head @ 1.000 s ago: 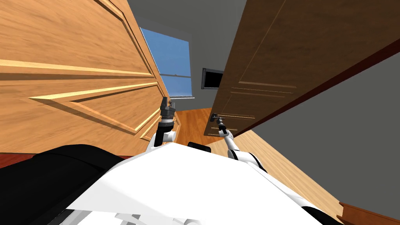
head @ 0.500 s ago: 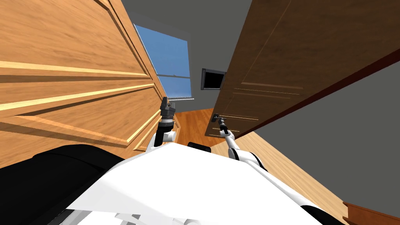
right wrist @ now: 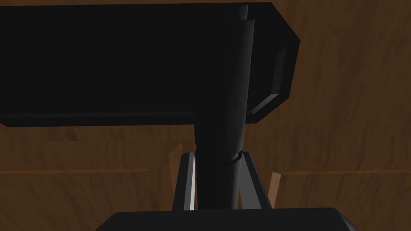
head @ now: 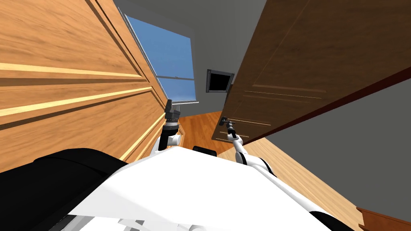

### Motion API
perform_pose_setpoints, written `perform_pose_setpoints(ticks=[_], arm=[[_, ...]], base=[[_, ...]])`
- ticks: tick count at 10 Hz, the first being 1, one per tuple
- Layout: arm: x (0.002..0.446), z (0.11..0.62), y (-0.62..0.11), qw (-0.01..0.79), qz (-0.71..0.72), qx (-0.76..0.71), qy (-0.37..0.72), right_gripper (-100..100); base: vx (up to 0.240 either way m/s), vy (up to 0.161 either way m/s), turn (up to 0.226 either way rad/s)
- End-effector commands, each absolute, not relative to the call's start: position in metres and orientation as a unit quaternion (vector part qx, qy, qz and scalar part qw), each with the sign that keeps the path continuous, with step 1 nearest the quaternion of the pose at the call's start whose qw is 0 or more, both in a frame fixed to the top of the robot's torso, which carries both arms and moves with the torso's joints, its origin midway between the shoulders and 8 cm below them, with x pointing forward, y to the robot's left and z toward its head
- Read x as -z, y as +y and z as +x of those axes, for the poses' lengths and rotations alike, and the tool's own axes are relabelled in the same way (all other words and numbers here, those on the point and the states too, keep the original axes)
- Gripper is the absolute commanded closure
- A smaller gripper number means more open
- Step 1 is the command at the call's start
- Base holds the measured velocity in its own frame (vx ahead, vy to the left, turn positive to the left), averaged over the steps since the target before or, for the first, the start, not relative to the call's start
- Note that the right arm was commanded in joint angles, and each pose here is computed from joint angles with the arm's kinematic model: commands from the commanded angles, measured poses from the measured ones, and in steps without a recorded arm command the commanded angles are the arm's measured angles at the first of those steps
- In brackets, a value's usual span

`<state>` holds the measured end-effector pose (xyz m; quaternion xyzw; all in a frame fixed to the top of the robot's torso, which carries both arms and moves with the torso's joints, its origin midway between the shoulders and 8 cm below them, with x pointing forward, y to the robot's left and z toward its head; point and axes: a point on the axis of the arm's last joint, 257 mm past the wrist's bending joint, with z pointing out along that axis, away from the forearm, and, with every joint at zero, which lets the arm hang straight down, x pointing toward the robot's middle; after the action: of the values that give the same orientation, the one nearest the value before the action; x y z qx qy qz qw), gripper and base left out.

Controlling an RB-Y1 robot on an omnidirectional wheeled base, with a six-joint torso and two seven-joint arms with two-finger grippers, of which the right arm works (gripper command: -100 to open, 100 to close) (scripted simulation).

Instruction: Push the door open

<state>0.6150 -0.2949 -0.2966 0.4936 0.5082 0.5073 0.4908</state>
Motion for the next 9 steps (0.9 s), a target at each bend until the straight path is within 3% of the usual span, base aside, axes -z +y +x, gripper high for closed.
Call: perform_pose_setpoints(ticks=[1,4,9], arm=[[0.292,0.617,-0.303,0.496,0.496,-0.504,0.504,100],[0.294,0.616,-0.307,0.499,0.501,-0.500,0.501,100],[0.293,0.616,-0.316,0.512,0.512,-0.488,0.487,100]], base=[[0.143,0.097,-0.037],[0.104,0.053,-0.041],[0.189,0.078,-0.098]])
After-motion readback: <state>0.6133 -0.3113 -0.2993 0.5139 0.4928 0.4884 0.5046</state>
